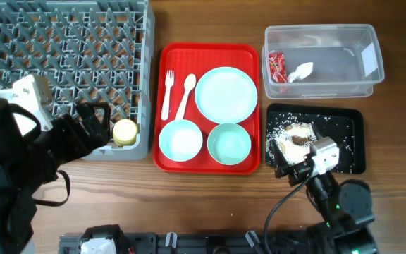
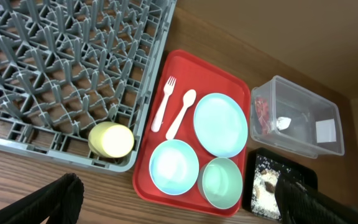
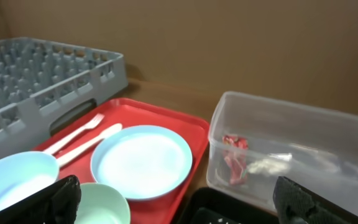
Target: Sort waste into correct bins and load items into the dishwasher rack
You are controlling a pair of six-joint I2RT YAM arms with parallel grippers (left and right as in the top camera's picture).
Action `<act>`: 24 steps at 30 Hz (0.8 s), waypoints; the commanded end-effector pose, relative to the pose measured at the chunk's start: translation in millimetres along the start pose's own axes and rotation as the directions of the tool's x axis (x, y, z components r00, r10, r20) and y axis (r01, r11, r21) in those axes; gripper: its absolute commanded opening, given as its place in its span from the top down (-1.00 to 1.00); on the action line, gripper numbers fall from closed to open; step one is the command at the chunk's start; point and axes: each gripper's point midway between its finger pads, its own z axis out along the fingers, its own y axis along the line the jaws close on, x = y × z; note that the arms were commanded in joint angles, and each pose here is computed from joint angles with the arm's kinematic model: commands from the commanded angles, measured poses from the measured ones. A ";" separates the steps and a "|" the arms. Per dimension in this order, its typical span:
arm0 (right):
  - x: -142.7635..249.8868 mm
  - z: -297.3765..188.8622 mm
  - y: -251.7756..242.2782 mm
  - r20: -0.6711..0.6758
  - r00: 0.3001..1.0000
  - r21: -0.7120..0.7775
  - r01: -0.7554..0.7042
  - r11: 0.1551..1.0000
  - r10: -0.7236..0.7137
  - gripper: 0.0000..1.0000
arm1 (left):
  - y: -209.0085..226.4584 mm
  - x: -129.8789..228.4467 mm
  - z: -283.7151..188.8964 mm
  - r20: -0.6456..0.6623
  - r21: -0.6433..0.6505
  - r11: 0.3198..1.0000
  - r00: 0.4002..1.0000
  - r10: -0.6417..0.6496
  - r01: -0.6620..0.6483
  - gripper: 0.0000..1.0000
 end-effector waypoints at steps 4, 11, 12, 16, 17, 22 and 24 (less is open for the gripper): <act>17.5 5.2 -1.1 0.104 0.994 0.000 -0.046 0.999 0.045 -1.00 | -3.6 -1.2 -3.0 0.009 0.015 1.000 1.000 0.014 -0.015 -1.00; 22.1 8.7 -1.4 0.127 0.991 0.001 -0.044 0.999 0.044 -1.00 | -3.6 -1.2 -3.0 0.009 0.015 1.000 1.000 0.014 -0.015 -1.00; 22.1 8.7 -1.3 0.127 0.991 0.001 -0.044 0.999 0.044 -1.00 | -3.6 -1.2 -3.0 0.009 0.015 1.000 1.000 0.015 -0.015 -1.00; 22.5 8.8 -1.4 0.125 0.991 0.001 -0.044 0.999 0.044 -1.00 | -3.6 -1.2 -3.0 0.009 0.015 1.000 1.000 0.014 -0.015 -1.00; 22.5 8.8 -1.4 0.125 0.991 0.001 -0.044 0.999 0.044 -1.00 | -3.6 -1.2 -3.0 0.009 0.015 1.000 1.000 0.014 -0.015 -1.00; 22.5 8.8 -1.4 0.125 0.991 0.001 -0.044 0.999 0.044 -1.00 | -3.5 -1.1 -3.0 0.008 0.015 1.000 1.000 0.015 -0.015 -1.00; 22.5 8.8 -1.4 0.125 0.991 0.001 -0.044 0.999 0.044 -1.00 | -3.6 -1.2 -3.0 0.009 0.015 1.000 1.000 0.015 -0.015 -1.00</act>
